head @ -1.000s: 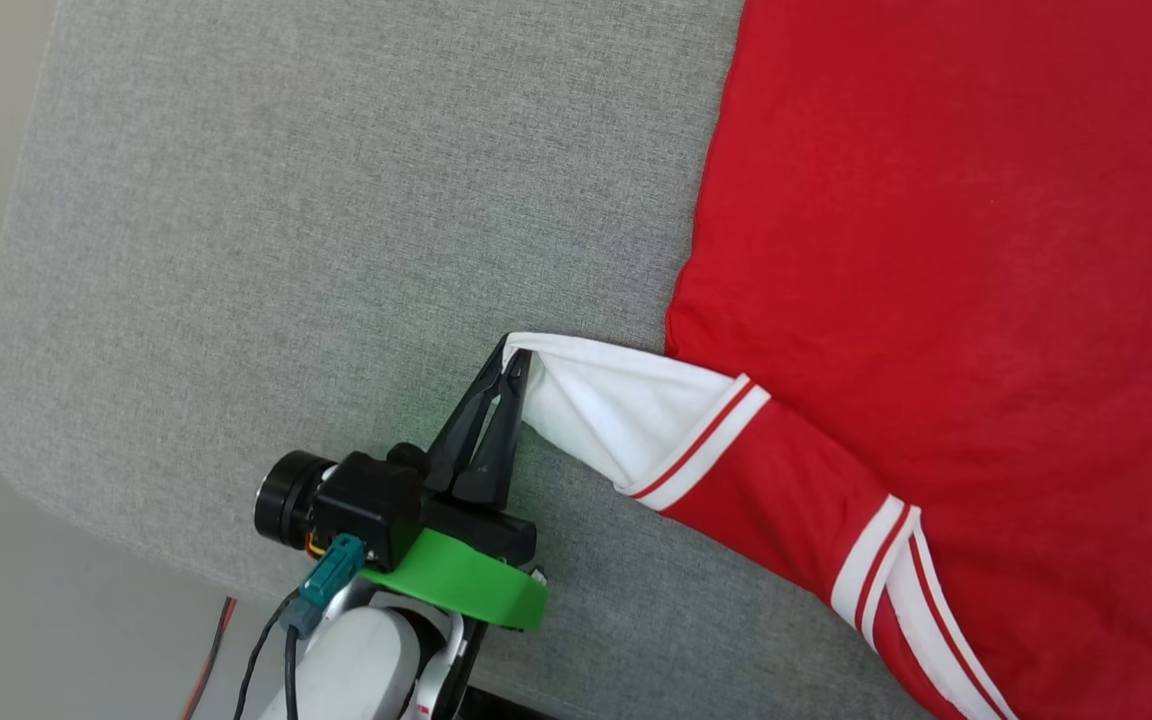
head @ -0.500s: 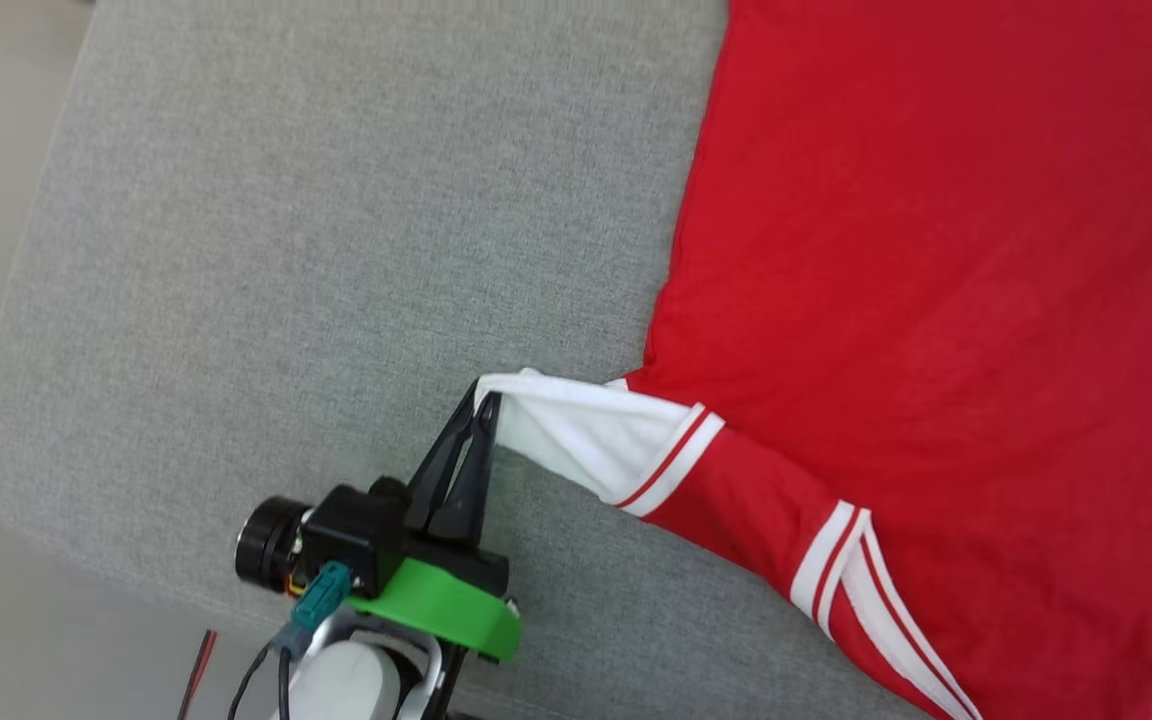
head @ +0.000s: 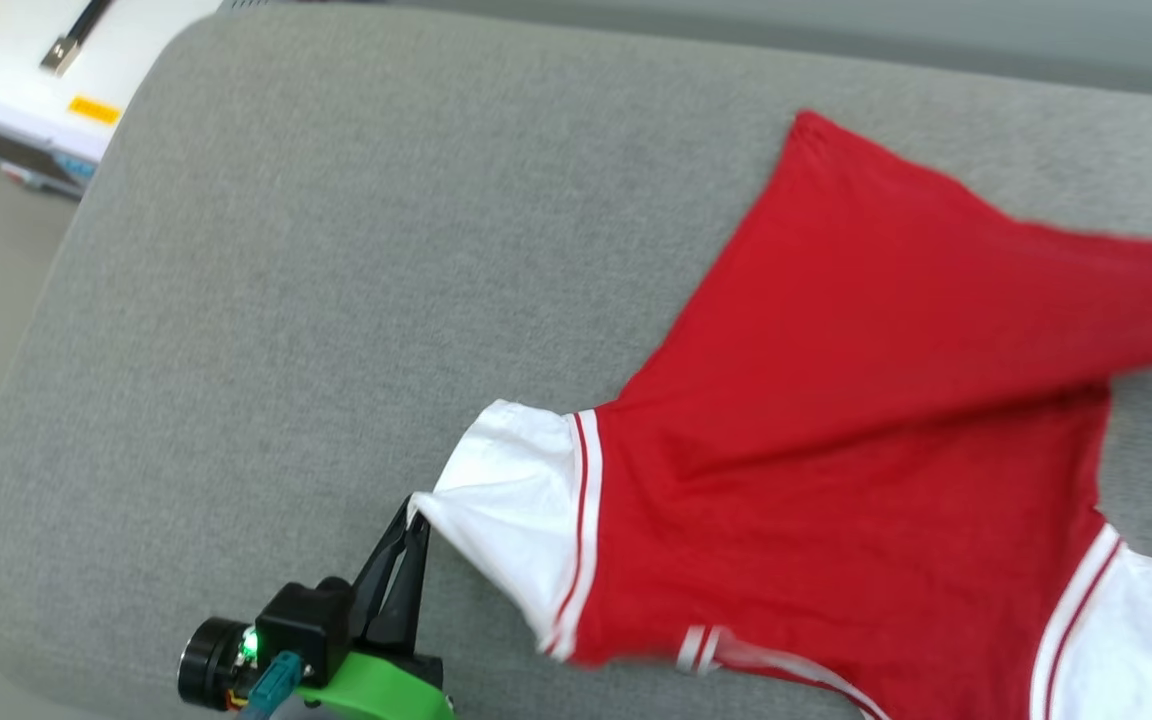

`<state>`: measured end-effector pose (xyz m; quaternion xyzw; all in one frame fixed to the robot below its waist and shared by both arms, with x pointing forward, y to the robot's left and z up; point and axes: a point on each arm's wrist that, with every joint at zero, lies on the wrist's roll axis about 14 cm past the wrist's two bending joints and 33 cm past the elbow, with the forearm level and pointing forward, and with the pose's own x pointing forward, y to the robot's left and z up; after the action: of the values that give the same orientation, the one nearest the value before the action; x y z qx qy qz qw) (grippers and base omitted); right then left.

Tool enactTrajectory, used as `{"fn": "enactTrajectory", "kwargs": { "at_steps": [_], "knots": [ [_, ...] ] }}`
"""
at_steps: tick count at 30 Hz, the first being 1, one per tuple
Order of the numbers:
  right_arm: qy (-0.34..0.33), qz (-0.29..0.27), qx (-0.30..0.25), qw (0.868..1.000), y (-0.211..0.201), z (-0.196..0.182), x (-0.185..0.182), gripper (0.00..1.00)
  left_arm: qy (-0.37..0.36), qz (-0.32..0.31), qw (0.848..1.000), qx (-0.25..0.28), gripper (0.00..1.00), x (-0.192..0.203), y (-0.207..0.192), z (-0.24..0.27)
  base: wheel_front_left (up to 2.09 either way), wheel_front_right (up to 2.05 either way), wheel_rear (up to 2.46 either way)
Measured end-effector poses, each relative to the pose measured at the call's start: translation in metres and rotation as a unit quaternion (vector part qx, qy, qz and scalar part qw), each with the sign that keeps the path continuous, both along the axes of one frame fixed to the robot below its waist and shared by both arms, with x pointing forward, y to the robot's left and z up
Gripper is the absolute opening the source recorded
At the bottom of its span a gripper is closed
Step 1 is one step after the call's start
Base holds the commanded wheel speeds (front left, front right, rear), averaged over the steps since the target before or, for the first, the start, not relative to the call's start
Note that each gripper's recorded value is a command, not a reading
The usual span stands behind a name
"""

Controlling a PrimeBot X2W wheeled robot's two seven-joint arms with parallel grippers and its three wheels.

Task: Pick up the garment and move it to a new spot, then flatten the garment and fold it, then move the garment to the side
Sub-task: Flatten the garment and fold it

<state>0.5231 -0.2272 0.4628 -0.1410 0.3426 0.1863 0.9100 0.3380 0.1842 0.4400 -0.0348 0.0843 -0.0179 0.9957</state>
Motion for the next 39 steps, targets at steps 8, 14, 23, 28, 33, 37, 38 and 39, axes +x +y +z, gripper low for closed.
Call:
{"fn": "enactTrajectory", "kwargs": {
  "at_steps": [8,14,23,28,33,37,38,39],
  "knots": [
    [0.035,-0.066,0.01,0.997,-0.059,-0.02,-0.094,0.0,-0.015,-0.025,1.0,-0.001,0.0,-0.005,-0.011,0.008,0.0,0.0,0.0],
    [0.094,-0.124,0.023,0.988,-0.085,-0.054,-0.168,0.0,-0.024,-0.042,0.999,-0.001,0.0,-0.001,-0.02,0.012,0.0,0.0,0.0],
    [0.176,-0.168,0.057,0.968,-0.07,-0.103,-0.239,0.14,-0.018,-0.047,0.999,0.001,0.0,0.0,-0.021,0.008,0.0,0.0,0.0],
    [0.131,-0.171,0.066,0.974,-0.067,-0.091,-0.222,1.0,-0.017,-0.048,0.999,0.001,0.0,0.001,-0.022,0.008,0.0,0.0,0.0],
    [0.033,-0.146,0.077,0.986,-0.06,-0.041,-0.173,1.0,-0.018,-0.052,0.999,0.001,0.0,0.002,-0.024,0.008,0.0,0.0,0.0],
    [-0.051,-0.11,0.072,0.99,-0.052,0.01,-0.128,1.0,-0.018,-0.053,0.998,0.001,0.0,0.003,-0.025,0.008,0.0,0.0,0.0],
    [-0.066,-0.101,0.071,0.99,-0.048,0.021,-0.119,1.0,-0.018,-0.054,0.998,0.001,0.0,0.003,-0.026,0.008,0.0,0.0,0.0],
    [-0.083,-0.086,0.069,0.99,-0.041,0.035,-0.106,1.0,-0.019,-0.055,0.998,0.002,0.0,0.004,-0.026,0.008,0.0,0.0,0.0]
  ]
}}
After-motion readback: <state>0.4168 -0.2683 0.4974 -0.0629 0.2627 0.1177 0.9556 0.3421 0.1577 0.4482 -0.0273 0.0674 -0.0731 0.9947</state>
